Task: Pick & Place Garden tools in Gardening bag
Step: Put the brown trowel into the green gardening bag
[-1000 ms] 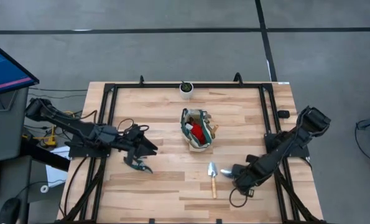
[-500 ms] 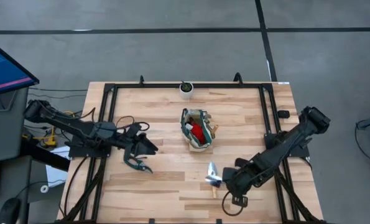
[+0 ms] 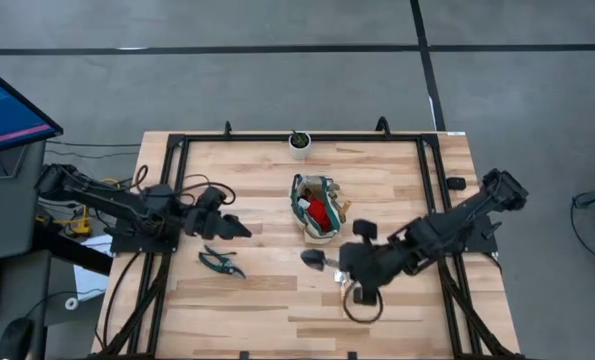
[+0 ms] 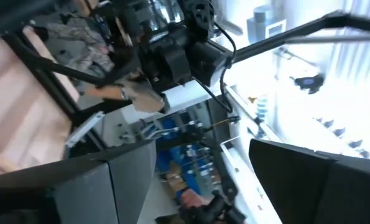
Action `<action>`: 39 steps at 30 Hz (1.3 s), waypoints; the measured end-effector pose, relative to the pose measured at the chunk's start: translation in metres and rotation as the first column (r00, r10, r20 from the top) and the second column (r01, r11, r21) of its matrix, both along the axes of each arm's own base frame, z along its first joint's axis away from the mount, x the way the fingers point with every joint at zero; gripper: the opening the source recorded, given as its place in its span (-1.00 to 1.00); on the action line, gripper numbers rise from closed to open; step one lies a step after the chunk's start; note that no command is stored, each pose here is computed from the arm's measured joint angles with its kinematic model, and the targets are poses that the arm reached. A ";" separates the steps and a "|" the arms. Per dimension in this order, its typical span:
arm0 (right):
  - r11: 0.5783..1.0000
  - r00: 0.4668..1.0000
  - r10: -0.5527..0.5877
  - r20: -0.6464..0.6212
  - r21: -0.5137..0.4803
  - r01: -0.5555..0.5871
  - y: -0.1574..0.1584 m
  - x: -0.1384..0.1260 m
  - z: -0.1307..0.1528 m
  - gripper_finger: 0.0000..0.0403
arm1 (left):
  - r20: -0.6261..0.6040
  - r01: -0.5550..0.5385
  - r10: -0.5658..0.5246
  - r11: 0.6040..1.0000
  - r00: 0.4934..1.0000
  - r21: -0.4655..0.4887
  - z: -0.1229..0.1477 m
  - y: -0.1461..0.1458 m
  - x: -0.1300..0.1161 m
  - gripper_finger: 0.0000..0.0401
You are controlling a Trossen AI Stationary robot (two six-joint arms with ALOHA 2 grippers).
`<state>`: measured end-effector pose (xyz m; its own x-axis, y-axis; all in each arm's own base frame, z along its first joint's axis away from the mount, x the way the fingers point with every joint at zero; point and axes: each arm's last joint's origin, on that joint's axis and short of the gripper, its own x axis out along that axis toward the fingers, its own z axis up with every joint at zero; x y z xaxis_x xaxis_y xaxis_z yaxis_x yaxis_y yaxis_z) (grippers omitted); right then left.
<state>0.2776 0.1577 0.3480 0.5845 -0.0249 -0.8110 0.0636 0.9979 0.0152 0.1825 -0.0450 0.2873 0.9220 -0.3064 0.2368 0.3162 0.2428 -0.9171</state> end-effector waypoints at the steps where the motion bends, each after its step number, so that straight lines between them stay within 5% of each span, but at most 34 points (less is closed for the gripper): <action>1: 1.000 1.000 0.007 0.013 -0.026 -0.007 -0.004 0.002 0.003 -0.74 | 0.004 0.003 -0.003 1.000 1.000 -0.012 0.001 0.000 0.000 0.25; 14: 0.939 0.955 0.189 0.230 -0.327 -0.107 -0.045 0.041 0.027 -0.74 | 0.033 -0.048 0.054 0.985 0.998 -0.164 0.007 0.006 -0.001 0.25; 22: 0.807 0.910 0.374 0.179 -0.547 -0.224 -0.053 0.049 0.033 -0.74 | -0.016 -0.122 0.124 0.937 0.992 -0.327 0.006 0.023 0.004 0.25; 30: 0.565 0.893 0.450 0.001 -0.775 -0.283 -0.057 0.049 0.035 -0.66 | -0.142 -0.149 0.086 0.836 0.986 -0.529 -0.008 0.035 0.019 0.20; 39: 0.547 0.895 0.445 -0.036 -0.780 -0.304 -0.062 0.051 0.032 -0.66 | -0.167 -0.140 0.050 0.794 0.985 -0.591 -0.022 0.035 0.039 0.15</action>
<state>0.3284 0.0953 0.3801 0.7961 -0.3285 -0.5082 -0.2509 0.5851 -0.7712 0.2213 -0.0099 0.2654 0.9753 -0.0539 0.2142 0.1829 -0.3465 -0.9200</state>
